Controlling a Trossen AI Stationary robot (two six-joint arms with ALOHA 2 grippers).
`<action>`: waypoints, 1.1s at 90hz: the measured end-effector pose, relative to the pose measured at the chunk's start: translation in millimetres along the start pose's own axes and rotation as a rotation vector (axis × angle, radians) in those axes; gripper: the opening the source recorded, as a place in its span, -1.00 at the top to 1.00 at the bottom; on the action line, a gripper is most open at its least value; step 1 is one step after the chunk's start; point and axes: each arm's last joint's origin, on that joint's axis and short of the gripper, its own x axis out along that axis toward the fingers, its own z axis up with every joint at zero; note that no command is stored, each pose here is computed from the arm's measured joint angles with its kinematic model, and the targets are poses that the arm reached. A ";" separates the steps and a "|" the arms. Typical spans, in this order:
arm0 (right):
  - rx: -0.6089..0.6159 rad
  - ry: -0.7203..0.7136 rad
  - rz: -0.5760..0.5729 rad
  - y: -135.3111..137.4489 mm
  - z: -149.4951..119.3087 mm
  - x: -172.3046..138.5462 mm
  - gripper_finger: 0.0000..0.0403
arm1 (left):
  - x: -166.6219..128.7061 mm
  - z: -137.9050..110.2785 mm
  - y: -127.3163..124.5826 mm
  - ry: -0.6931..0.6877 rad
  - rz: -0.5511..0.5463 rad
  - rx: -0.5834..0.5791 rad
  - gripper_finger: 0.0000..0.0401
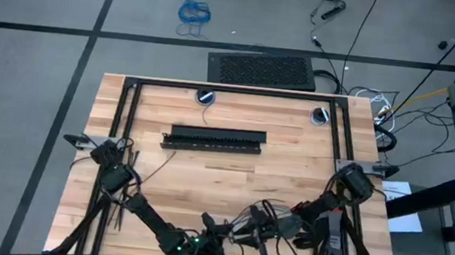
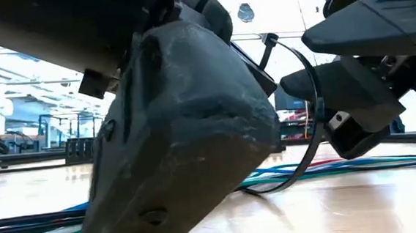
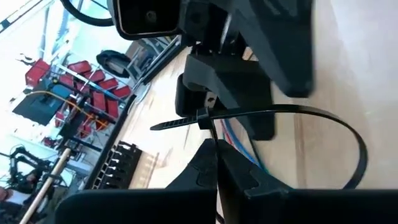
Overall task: Ziptie cables
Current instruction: Wrap the cable wires with zip tie
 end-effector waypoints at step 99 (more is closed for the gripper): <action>-0.124 -0.049 0.003 5.1 20.1 9.5 1.00 | 1.1 2.1 -1.8 -0.024 -0.097 -0.047 1.00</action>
